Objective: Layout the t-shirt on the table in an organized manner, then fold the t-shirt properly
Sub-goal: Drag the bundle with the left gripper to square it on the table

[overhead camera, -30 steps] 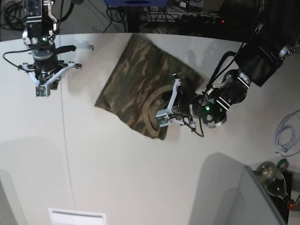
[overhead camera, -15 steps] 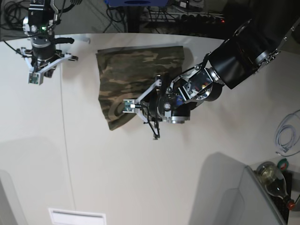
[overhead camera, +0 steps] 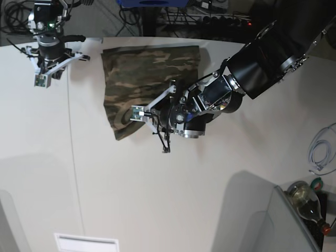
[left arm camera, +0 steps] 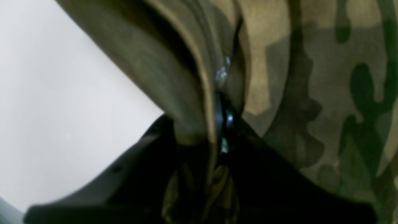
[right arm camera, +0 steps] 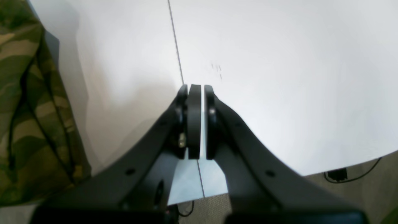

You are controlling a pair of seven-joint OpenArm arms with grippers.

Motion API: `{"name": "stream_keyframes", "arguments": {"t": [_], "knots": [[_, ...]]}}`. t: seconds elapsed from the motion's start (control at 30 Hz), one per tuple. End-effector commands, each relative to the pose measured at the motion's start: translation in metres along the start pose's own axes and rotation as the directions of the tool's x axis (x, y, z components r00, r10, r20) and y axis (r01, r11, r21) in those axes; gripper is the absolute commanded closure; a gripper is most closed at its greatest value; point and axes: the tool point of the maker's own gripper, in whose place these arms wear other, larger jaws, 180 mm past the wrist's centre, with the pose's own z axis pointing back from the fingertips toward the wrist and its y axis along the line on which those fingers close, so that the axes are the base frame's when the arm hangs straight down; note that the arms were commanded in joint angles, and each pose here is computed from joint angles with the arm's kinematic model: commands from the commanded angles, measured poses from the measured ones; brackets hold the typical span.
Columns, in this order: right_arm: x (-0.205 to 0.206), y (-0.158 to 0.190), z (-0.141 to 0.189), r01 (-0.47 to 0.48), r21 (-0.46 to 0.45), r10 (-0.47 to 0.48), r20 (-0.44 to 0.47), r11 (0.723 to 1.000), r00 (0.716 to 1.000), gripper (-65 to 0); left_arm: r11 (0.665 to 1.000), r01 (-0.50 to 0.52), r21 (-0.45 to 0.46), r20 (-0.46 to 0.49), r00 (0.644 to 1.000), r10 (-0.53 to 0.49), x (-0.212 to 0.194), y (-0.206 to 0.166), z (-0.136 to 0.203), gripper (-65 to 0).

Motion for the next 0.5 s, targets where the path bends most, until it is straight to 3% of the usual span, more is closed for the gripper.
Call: {"name": "stream_keyframes", "arguments": {"t": [0.0,0.23,0.37,0.47], "knots": [[0.013,-0.001,0.002,0.0,-0.002,0.0,0.047,1.0,0.999,-1.4,1.0,0.015,0.02,0.019,1.0,-0.016,0.008,0.012,0.005,0.0],[0.012,-0.001,0.002,0.0,-0.002,0.0,0.045,1.0,0.999,-1.4,1.0,0.019,0.023,0.025,1.0,-0.02,0.013,0.015,0.006,0.0],[0.011,-0.002,0.002,-0.002,-0.002,0.002,0.041,1.0,0.999,-1.4,0.999,0.029,0.04,0.021,0.999,-0.03,0.014,0.025,0.009,-30.4],[0.011,-0.001,0.001,-0.001,-0.002,0.001,0.041,1.0,0.999,-1.4,0.996,0.048,0.071,0.036,0.998,-0.05,0.021,0.037,0.017,-45.9]]}}
